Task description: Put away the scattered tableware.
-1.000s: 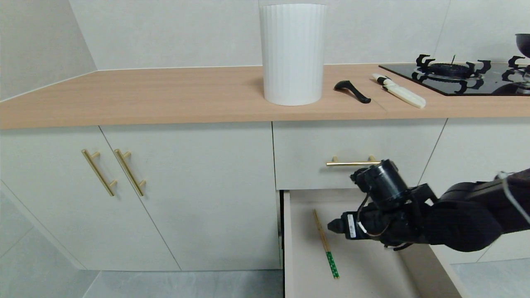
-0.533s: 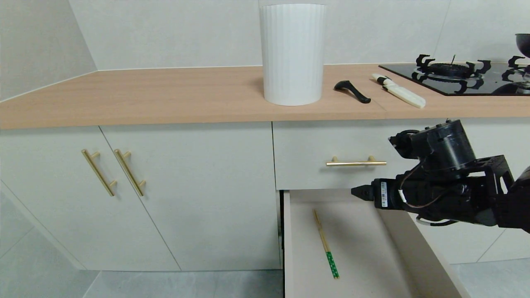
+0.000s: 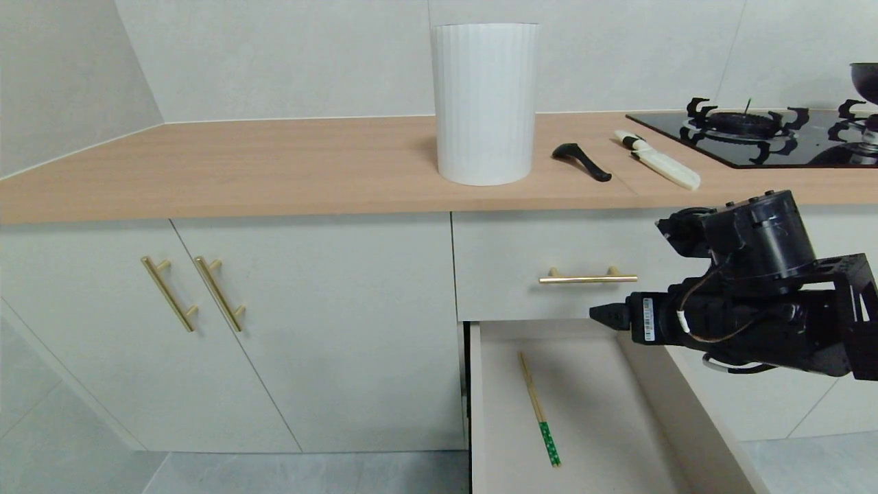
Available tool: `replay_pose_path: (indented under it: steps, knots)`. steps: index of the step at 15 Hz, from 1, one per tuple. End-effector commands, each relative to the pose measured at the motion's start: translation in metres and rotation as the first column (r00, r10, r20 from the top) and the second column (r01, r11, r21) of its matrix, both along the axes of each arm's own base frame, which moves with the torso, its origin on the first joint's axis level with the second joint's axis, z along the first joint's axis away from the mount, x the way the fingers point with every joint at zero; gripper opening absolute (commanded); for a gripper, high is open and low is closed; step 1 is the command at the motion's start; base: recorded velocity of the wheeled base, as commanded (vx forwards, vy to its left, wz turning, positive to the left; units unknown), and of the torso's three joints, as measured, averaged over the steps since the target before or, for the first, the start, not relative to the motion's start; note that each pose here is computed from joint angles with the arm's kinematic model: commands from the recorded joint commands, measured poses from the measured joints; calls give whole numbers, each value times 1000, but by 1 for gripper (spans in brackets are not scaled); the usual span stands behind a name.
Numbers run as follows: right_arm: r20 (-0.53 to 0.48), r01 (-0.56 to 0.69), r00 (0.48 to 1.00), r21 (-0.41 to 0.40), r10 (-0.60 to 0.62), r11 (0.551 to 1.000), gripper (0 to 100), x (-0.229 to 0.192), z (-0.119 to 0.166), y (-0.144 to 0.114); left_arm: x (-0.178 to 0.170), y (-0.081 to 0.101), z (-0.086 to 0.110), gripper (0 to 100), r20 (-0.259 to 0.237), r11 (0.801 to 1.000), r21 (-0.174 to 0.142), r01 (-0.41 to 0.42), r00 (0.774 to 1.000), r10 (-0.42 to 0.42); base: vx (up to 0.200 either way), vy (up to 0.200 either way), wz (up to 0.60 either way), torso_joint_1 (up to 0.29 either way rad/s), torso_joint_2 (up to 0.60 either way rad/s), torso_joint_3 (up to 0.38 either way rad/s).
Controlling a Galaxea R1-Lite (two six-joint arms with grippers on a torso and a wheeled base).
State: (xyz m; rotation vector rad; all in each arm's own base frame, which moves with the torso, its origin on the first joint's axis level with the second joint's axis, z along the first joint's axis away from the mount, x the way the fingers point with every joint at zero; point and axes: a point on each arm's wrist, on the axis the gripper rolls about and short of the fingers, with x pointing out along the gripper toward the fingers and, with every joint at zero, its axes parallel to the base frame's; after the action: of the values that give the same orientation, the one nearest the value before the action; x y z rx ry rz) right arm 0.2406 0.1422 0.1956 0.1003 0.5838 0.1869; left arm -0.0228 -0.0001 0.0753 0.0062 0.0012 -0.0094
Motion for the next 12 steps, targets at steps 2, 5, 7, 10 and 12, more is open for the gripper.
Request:
replay_pose_path:
  steps: [2,5,7,10,12]
  knots:
    - [10,-7,1000,-5,7,1000,100,-4,3,-2,0,0,0,100,-2,1000,0,0,1000,0,0,0,0,97,-225,-298]
    - [7,-7,1000,-6,7,1000,100,-3,2,-2,0,0,0,100,-2,1000,0,0,1000,0,0,0,0,126,-531,-304]
    - [6,-5,1000,-7,5,1000,100,-3,1,-2,0,0,0,100,-2,1000,0,0,1000,0,0,0,0,164,-486,-312]
    - [2,-4,1000,-10,4,1000,100,-2,0,-2,0,0,0,100,-2,1000,0,0,1000,0,0,0,0,176,-469,-297]
    - [0,-5,1000,-11,5,1000,100,-2,-1,-2,0,0,0,100,-2,1000,0,0,1000,0,0,0,0,186,-479,-293]
